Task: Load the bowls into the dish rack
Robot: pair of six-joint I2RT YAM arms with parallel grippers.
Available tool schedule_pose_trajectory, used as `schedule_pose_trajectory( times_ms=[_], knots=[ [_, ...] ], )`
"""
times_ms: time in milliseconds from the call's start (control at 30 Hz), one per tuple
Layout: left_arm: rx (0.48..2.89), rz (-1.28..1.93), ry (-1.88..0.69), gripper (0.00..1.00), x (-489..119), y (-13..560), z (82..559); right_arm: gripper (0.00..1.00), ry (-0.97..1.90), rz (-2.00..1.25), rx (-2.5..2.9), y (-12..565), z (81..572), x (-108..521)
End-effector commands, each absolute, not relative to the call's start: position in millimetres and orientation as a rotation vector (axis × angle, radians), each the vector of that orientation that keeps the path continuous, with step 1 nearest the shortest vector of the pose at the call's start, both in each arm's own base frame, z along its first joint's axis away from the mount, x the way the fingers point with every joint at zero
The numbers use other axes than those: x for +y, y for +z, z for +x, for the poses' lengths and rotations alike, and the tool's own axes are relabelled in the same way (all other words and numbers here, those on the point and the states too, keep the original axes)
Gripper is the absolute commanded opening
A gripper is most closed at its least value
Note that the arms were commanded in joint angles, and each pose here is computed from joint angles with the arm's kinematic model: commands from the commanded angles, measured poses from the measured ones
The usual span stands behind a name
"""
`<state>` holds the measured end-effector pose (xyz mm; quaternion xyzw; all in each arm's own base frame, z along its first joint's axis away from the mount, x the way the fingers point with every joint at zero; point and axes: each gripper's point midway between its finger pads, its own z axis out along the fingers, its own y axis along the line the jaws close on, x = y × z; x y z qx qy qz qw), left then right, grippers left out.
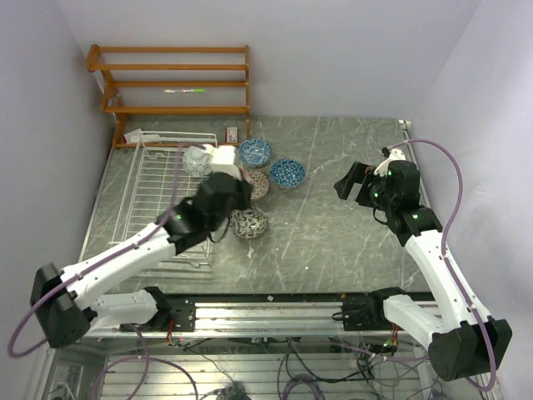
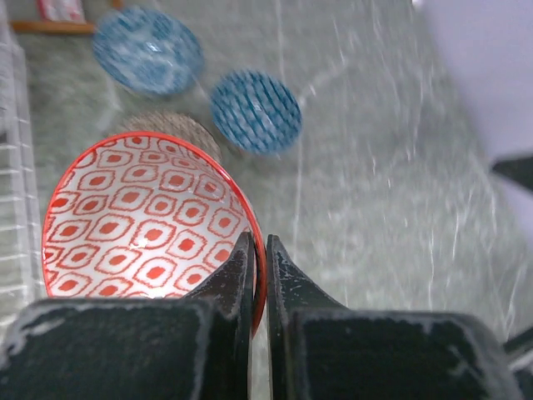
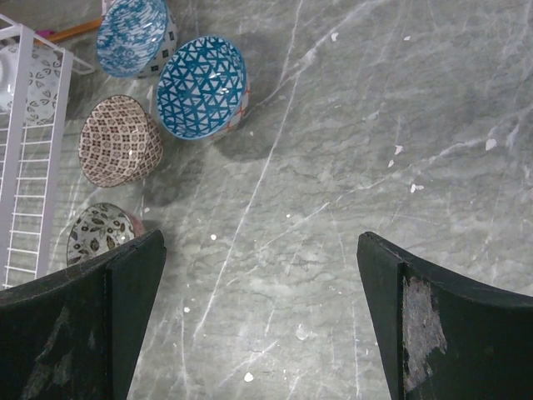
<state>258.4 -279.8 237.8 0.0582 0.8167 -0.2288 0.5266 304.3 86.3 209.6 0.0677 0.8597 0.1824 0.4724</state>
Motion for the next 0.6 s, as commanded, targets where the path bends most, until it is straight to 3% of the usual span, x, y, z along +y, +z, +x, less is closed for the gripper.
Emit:
schedule_pose_trajectory(
  times_ms=[0,233,567],
  knots=[
    [1.806,0.086,-0.751,0.07,-254,288,286,1.00,0.483,0.150,2.060,224,306,89],
    [1.720,-0.125,-0.874,0.07,-183,300,327,1.00,0.507,0.140,2.077,215,304,93],
    [1.595,-0.383,-1.122,0.07,-106,267,360,1.00,0.494,0.138,2.090,210,302,92]
  ],
)
